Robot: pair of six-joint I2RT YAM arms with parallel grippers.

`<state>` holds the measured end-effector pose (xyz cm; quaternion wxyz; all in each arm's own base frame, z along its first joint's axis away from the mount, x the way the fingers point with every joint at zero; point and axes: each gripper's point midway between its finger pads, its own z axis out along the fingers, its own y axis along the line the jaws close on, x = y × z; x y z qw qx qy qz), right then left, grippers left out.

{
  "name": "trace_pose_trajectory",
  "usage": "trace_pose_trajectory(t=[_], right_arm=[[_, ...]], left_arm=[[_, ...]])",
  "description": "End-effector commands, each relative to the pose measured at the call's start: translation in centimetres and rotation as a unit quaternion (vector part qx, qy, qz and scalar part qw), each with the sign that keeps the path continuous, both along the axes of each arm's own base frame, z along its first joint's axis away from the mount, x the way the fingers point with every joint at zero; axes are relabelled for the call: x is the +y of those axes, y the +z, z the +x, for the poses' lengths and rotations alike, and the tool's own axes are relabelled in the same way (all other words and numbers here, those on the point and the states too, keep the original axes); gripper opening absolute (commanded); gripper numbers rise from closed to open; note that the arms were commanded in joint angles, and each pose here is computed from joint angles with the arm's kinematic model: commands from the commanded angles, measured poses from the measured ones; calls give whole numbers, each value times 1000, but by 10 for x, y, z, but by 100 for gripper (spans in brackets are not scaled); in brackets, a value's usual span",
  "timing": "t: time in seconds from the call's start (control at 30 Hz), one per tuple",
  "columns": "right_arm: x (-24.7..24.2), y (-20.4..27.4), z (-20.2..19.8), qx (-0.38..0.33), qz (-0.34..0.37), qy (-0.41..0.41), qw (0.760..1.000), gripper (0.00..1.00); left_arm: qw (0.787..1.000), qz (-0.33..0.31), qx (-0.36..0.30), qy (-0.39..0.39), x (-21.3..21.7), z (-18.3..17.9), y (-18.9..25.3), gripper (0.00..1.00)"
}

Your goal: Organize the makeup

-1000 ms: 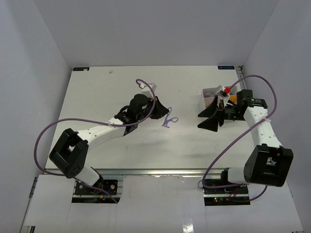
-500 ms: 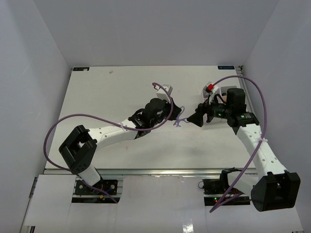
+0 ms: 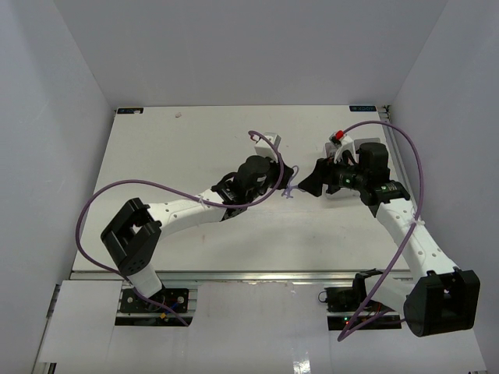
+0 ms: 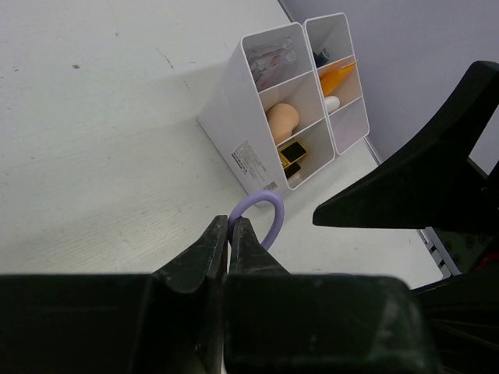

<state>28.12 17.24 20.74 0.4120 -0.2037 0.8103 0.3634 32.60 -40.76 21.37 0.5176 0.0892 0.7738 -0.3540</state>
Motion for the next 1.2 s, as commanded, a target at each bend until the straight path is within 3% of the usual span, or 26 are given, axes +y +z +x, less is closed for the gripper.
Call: trace_pose_trajectory(t=[0.0, 0.93, 1.0, 1.17], right_arm=[[11, 11, -4, -11, 29, 30, 999, 60], [13, 9, -11, -18, 36, 55, 998, 13], [12, 8, -11, -23, 32, 57, 998, 9], [7, 11, -8, -34, 28, 50, 998, 8]], left_arm=[[999, -28, -30, 3, -6, 3, 36, 0], [998, -37, -47, -1, -8, 3, 48, 0], [998, -39, -48, -16, -10, -2, 49, 6], [996, -37, -57, -50, -11, -14, 51, 43]])
